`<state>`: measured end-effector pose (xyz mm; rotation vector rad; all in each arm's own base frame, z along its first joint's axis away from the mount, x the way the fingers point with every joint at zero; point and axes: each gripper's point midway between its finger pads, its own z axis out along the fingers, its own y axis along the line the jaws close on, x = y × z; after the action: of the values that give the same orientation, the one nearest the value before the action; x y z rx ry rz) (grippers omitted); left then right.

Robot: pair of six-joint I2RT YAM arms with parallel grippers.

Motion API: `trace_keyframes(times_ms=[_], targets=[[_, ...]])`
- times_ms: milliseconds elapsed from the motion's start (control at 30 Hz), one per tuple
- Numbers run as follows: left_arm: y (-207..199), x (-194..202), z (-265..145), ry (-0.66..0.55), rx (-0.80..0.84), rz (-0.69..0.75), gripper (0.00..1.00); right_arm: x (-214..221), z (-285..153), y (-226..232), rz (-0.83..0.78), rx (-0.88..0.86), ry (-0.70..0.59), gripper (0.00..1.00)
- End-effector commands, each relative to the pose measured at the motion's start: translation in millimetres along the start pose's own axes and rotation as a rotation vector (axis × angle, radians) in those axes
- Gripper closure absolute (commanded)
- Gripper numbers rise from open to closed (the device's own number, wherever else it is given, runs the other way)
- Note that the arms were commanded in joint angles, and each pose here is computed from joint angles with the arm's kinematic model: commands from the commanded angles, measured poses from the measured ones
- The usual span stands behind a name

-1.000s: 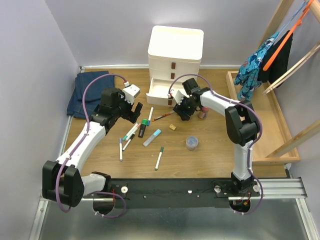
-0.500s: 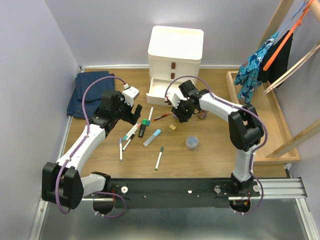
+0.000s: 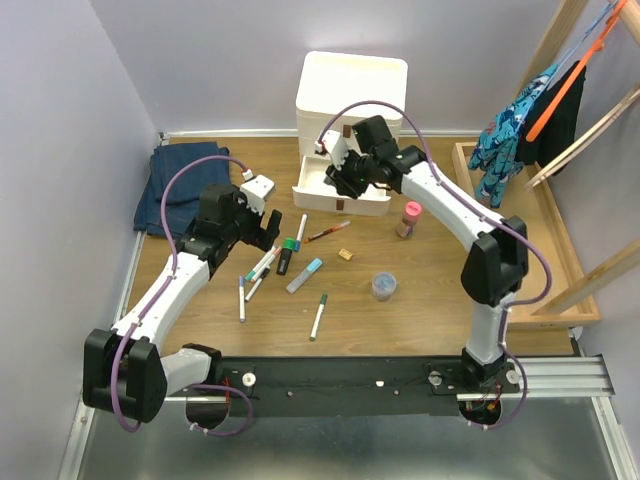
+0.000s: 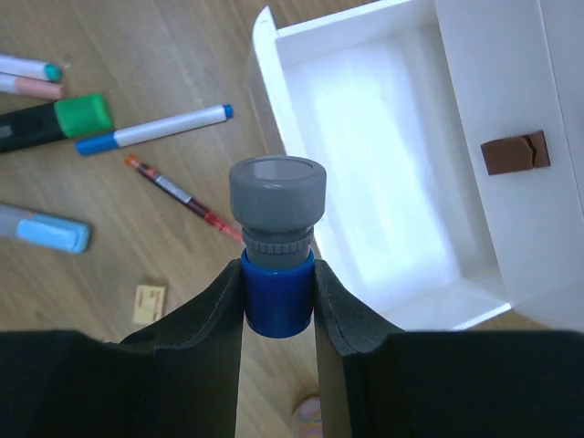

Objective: Sort the stationery into containers
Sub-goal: Place the stationery in the drawer.

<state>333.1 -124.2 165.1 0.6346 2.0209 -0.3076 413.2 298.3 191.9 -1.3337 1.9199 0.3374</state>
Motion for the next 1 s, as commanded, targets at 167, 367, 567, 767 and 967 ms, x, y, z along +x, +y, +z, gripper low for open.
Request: trace_keyframes(times_ms=[167, 367, 567, 767, 967], targets=[[0, -11, -4, -0.043, -0.004, -0.004, 0.01, 24, 63, -46, 0.022, 0.142, 0.113, 0.67], [2, -13, 0, -0.042, -0.005, -0.009, 0.01, 24, 72, -59, 0.067, 0.207, 0.098, 0.68], [-1, -12, 4, -0.042, 0.014, -0.03, 0.01, 28, 76, -61, 0.088, 0.221, 0.101, 0.67], [-2, -10, 4, -0.037, 0.018, -0.035, 0.01, 35, 82, -75, 0.103, 0.299, 0.123, 0.5], [7, -16, 3, -0.054, -0.03, -0.021, 0.01, 11, 70, -75, 0.122, 0.286, 0.064, 0.35]])
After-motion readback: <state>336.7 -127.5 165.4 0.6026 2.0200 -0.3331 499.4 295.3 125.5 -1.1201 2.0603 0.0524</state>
